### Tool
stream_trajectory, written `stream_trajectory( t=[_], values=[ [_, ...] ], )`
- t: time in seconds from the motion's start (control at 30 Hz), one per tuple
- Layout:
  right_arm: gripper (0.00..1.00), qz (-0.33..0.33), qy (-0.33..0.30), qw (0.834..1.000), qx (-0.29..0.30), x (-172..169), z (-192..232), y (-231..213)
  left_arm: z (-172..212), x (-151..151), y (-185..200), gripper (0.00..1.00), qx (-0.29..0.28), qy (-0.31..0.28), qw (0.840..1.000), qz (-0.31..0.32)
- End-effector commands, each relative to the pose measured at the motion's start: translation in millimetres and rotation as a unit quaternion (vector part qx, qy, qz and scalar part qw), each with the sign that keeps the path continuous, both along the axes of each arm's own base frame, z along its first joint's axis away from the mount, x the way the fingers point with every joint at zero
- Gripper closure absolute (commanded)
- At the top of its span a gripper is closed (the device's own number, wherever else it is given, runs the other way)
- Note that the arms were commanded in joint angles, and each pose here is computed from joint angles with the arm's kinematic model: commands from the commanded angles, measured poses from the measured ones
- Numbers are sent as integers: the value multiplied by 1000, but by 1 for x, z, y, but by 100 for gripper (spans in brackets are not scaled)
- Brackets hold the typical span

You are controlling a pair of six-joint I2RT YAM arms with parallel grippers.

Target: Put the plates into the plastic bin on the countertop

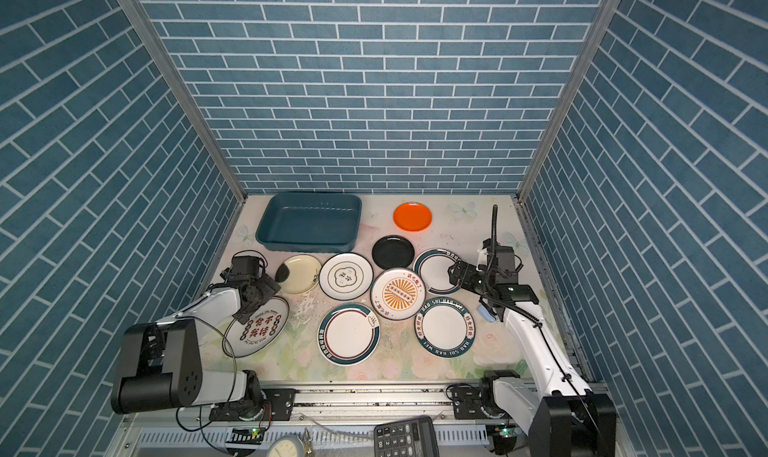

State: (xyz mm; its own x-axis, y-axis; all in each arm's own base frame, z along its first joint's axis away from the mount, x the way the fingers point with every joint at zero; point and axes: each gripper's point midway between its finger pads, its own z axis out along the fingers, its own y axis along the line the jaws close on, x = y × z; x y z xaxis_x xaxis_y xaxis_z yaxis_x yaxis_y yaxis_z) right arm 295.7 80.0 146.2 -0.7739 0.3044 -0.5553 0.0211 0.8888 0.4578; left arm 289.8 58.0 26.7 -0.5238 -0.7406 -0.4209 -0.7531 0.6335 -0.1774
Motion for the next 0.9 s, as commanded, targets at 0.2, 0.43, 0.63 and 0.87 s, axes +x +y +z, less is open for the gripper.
stream_trajectory(
  t=[0.2, 0.43, 0.63, 0.87],
  values=[
    [10, -2, -8, 1000, -8, 7, 5, 0, 12, 25, 20, 0, 37, -2, 999, 8],
    [10, -2, -6, 1000, -23, 11, 2, -4, 13, 43, 35, 0, 54, 5, 998, 18],
    [9, -1, -6, 1000, -28, 12, 2, -4, 15, 67, 43, 0, 46, -2, 999, 16],
    [9, -3, -7, 1000, -30, 15, 4, -5, 34, 82, 53, 0, 77, -10, 997, 1]
  ],
)
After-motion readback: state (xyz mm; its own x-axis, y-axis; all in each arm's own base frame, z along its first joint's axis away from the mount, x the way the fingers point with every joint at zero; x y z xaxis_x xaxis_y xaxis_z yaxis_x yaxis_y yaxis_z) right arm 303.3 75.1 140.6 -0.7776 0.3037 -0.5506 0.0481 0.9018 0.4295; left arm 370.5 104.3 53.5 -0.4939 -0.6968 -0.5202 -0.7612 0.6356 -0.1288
